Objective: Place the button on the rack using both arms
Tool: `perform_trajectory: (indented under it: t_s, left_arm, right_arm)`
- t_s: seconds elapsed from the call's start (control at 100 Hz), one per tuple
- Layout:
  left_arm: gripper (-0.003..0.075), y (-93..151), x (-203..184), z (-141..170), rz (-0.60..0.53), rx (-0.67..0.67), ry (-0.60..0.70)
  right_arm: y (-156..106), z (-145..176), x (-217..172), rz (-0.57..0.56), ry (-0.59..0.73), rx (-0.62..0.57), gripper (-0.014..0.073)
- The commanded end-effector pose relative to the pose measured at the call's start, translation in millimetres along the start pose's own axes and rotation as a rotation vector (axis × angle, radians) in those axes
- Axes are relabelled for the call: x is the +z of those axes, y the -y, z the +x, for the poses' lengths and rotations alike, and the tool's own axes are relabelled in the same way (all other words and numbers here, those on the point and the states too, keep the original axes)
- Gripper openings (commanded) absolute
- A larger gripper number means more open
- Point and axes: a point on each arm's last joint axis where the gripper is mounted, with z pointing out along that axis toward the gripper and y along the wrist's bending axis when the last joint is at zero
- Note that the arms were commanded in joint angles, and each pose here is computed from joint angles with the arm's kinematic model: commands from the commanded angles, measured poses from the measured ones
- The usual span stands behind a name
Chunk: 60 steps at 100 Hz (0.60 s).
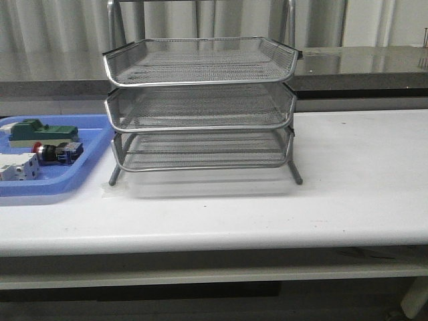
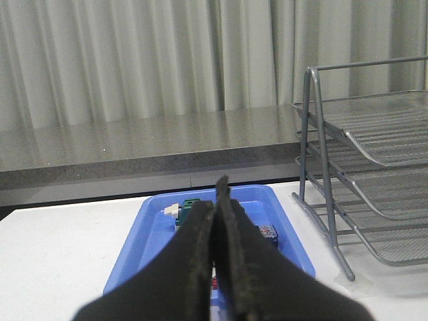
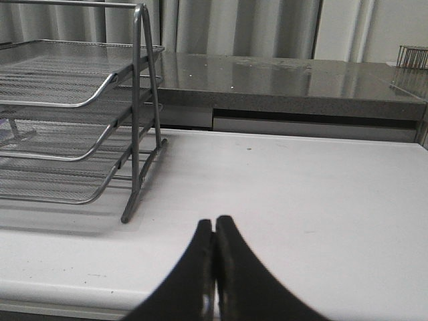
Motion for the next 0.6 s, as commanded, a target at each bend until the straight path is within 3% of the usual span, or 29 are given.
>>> perform_trajectory:
  t_s: [0.0, 0.25, 0.59]
  left_arm:
    - [-0.002, 1, -2, 3, 0.007, -0.009, 0.071]
    - [-0.002, 1, -2, 3, 0.007, -0.009, 0.071]
    - [-0.002, 1, -2, 3, 0.007, -0.009, 0.071]
  right_arm:
    - [-1, -11, -2, -0.01, 0.135, -0.003, -0.0056]
    - [-1, -24, -4, -0.011, 0.188, 0.01, -0.0056]
    - [-2, -79, 5, -0.008, -0.093, 0.073, -0.0056]
